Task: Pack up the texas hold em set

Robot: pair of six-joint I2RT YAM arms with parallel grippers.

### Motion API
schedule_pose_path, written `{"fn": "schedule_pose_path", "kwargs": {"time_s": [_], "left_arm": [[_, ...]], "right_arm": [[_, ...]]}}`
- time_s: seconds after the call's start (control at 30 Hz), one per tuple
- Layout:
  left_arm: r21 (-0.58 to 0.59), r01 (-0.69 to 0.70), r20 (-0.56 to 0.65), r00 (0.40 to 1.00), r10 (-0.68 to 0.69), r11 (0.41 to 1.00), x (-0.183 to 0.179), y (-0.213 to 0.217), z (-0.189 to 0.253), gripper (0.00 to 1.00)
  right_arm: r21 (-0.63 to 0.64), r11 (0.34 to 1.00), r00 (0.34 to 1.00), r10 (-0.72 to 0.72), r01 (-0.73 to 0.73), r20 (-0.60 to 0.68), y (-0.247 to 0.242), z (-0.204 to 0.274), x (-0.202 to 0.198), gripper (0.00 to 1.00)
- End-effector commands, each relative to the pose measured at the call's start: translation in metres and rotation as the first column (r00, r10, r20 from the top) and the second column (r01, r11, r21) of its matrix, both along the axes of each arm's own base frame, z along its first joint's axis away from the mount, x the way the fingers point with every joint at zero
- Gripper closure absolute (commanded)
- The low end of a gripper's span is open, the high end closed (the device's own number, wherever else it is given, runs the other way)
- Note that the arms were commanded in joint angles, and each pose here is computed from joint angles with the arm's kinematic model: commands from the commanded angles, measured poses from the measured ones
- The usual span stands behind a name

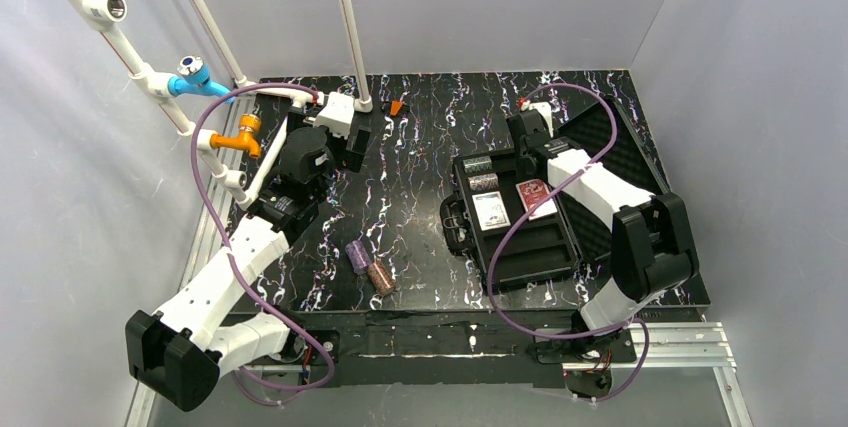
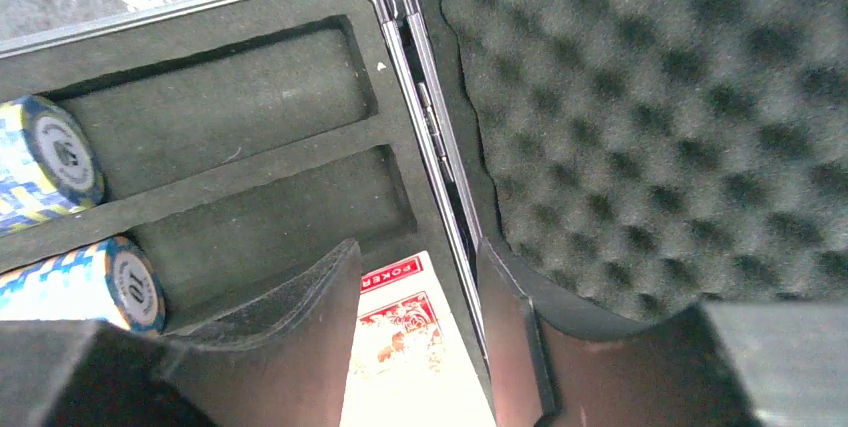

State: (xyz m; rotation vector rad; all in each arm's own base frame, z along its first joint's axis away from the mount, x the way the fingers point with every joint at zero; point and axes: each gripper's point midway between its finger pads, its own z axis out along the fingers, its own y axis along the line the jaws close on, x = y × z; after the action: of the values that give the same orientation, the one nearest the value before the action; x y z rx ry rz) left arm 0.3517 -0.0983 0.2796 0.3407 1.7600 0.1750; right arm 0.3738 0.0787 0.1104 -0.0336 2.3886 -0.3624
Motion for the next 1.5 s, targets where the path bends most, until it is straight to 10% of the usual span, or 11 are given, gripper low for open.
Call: {"fn": "schedule_pose_path", "kwargs": {"time_s": [0.0, 0.8, 1.17, 1.47], "left_arm": [[0.001, -0.008, 0.016, 1.0, 0.008, 1.0, 0.002, 0.0, 0.005, 0.01], [0.005, 0.003, 0.018, 1.0, -0.003, 1.0, 0.001, -0.001, 0.007, 0.01], [0.006, 0.004, 0.019, 1.0, -0.004, 1.0, 0.001, -0.001, 0.007, 0.01], [0.002, 0.005, 0.022, 1.0, -0.005, 1.0, 0.0, -0.001, 0.008, 0.01]], "right_arm": [[-0.003, 0.999, 0.998, -0.05, 0.05, 0.039, -0.004, -0.006, 0.009, 0.47], [-0.002, 0.99, 0.99, -0.138, 0.138, -0.026, -0.02, -0.017, -0.02, 0.62], [0.057, 0.993, 0.994, -0.105, 0.104, 0.014, -0.01, 0.007, -0.012, 0.37], [0.111, 0.989, 0.994, -0.099, 0.092, 0.054, -0.016, 0.024, -0.032, 0.41]]}}
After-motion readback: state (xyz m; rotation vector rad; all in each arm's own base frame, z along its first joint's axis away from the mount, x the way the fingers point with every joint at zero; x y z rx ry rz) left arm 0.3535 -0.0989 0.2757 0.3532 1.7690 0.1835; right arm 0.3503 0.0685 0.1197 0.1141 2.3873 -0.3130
